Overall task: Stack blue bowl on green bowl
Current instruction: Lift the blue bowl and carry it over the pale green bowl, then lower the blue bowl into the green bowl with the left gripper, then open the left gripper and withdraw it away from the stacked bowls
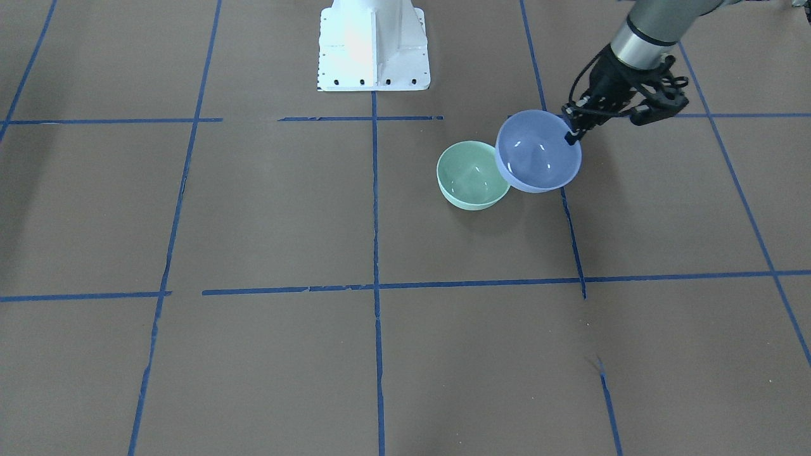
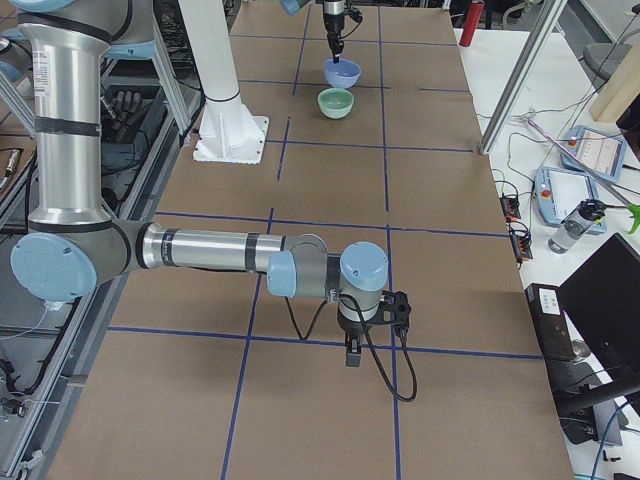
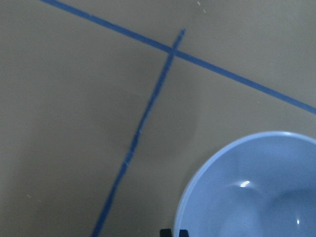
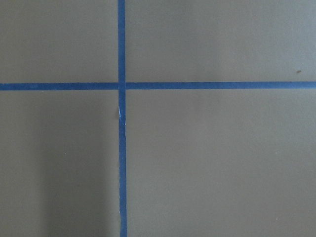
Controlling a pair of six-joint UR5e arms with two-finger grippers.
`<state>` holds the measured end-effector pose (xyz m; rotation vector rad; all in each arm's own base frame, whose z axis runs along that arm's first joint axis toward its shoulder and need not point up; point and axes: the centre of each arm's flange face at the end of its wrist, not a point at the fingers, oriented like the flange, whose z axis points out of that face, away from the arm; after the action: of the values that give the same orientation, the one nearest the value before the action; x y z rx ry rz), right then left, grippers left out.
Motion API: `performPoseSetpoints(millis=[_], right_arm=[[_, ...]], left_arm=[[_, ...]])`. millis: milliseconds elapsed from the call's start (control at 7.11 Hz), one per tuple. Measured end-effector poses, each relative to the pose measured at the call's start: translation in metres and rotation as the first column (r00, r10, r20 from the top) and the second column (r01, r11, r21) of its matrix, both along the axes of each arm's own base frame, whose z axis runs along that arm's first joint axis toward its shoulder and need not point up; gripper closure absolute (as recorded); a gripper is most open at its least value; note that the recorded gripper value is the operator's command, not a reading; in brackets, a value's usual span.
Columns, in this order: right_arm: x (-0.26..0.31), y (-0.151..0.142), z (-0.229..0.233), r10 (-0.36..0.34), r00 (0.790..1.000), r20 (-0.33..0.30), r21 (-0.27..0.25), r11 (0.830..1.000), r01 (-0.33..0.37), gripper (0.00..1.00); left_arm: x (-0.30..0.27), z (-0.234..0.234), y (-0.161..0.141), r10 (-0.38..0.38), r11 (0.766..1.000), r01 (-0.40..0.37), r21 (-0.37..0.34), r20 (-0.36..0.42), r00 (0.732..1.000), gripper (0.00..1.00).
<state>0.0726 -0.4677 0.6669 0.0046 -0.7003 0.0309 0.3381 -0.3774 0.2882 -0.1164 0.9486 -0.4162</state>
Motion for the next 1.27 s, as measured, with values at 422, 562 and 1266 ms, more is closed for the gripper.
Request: performPoseSetpoints(millis=[422,562,1266], right_arm=[[0.0,0.0,0.0,0.0,1.0,0.0,0.0,1.0,0.0,0.0],[0.0,0.0,0.0,0.0,1.0,0.0,-0.001,1.0,0.0,0.0],[0.0,0.0,0.0,0.0,1.0,0.0,0.0,1.0,0.0,0.0]], left_arm=[[0.056,0.006,0.014,-0.021,0.998,0.023,-0.051,0.038,0.999,1.0],[0.068,0.013,0.01,-0.026,0.998,0.029,-0.06,0.056,0.998,1.0],[0.081,0.025,0.004,-0.025,0.998,0.028,-0.052,0.056,0.998,0.0]])
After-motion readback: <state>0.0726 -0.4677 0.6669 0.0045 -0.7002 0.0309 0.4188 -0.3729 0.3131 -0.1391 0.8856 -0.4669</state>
